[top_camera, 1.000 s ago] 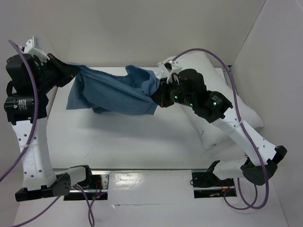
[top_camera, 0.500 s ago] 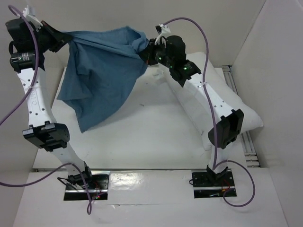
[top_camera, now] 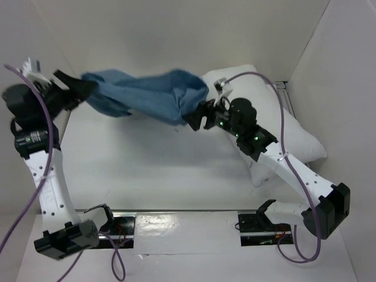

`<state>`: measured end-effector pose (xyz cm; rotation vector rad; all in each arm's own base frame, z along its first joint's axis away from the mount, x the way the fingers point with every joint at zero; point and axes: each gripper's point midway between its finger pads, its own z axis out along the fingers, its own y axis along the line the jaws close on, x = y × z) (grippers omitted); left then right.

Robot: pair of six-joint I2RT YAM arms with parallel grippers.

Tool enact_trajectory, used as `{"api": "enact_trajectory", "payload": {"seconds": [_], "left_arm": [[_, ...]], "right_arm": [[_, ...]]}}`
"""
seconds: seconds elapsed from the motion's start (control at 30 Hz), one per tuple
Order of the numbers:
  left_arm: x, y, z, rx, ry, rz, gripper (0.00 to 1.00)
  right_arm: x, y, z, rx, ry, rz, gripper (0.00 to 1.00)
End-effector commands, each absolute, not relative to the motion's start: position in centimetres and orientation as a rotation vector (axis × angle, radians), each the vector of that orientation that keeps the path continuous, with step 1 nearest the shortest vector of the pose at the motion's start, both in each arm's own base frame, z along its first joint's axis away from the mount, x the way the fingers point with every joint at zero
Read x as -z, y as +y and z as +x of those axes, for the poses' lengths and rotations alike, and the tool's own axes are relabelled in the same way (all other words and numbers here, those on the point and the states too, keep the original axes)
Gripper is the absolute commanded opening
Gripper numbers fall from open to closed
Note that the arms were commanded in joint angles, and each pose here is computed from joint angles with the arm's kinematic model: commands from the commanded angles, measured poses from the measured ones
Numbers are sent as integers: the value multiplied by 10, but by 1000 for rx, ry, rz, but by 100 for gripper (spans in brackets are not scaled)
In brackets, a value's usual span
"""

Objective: Put the pillow into the pillowcase

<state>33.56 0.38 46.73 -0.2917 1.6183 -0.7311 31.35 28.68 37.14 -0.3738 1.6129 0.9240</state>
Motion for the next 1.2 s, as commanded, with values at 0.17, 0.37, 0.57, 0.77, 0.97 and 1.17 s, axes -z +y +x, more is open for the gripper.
{"api": "enact_trajectory", "payload": {"seconds": [0.17, 0.37, 0.57, 0.77, 0.97, 1.17], "left_arm": [[-244, 11, 304, 672, 2018, -738, 86], [-223, -9, 298, 575, 2150, -658, 52], [-177, -63, 303, 463, 2435, -491, 74], [-123, -52, 297, 173, 2603, -584, 86], [-109, -104, 306, 226, 2666, -291, 87], [-82, -112, 309, 77, 2755, -256, 85]], "right_arm": [[-183, 223, 258, -671, 2198, -197, 72], [-222, 229, 280, -642, 2130, -202, 30], [-196, 269, 321, -540, 2304, -307, 66], [-151, 270, 362, -265, 2455, -364, 84], [-134, 264, 369, -152, 2512, -392, 84], [-132, 276, 363, -258, 2504, -433, 81]]}}
